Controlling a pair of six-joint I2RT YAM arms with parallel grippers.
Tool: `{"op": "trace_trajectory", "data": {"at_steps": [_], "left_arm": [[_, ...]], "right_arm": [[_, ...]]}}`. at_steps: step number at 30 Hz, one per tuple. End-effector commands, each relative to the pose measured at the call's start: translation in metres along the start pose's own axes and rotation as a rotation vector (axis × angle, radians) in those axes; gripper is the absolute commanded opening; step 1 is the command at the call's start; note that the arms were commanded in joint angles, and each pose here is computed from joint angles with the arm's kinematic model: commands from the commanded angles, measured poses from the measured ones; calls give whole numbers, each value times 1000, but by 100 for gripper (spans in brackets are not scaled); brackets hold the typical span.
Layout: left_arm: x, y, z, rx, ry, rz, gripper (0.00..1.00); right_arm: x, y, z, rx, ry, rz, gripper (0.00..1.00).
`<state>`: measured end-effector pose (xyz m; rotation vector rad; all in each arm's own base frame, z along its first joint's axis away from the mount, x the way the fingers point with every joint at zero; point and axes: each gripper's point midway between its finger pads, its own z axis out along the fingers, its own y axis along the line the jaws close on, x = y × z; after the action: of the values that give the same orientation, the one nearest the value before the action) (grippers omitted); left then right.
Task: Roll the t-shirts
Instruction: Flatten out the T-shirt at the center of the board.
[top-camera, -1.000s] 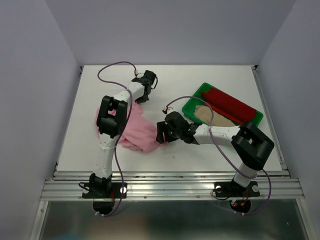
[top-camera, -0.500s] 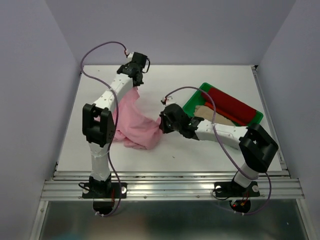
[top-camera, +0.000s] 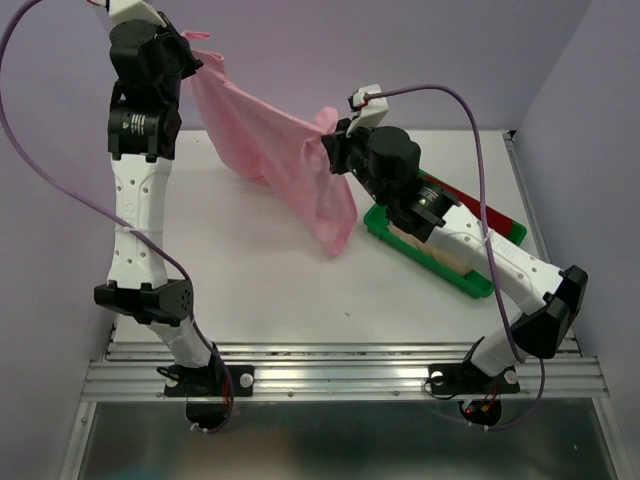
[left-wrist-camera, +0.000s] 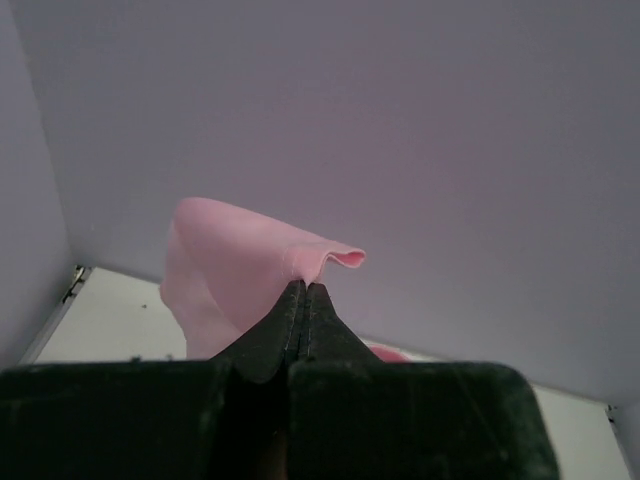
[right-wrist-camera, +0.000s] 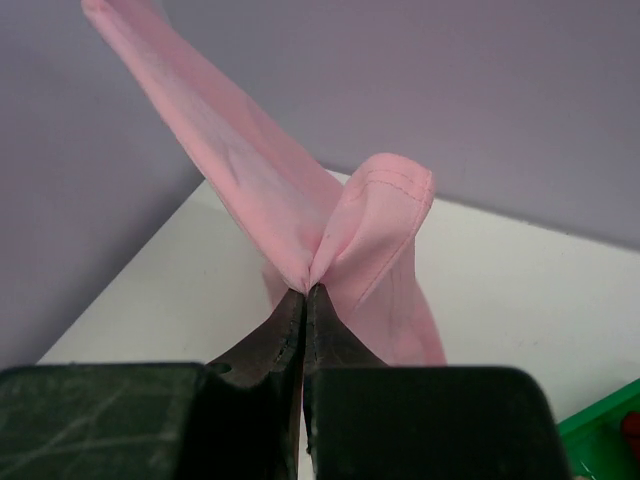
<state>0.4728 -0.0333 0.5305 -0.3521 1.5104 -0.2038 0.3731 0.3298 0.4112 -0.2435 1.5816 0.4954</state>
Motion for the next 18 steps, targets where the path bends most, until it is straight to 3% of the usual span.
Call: {"op": "trace_trajectory", "data": {"at_steps": [1,4,8,10,11,12,14,15,17,18], "left_arm": [[-26,-20,-21,138,-72,-21,0],[-7,-9,-32,128,-34,-32,0],[42,23,-57,54,45,-15,0],[54,44,-78,-6,36,-7,0],[103,68,-79,-77,129,14,0],[124,82,-84,-116,165,24,0],[185,117,-100,-210,286,13,0],[203,124,-107,-224,327,-7,2],[248,141,-118,-264,436,-15,20],[258,143,-121,-266,467,-18,53]], "right_arm": [[-31,1,-19,-42,-75,-39,1],[-15,12,-32,-128,-40,-7,1],[62,26,-40,-208,130,36,1],[121,40,-52,-230,255,49,1],[144,45,-56,-235,302,53,1],[182,52,-68,-239,375,41,3],[219,59,-81,-235,458,93,14],[252,58,-92,-220,531,124,38],[268,61,-97,-217,563,157,45],[275,54,-97,-174,572,165,57]]}}
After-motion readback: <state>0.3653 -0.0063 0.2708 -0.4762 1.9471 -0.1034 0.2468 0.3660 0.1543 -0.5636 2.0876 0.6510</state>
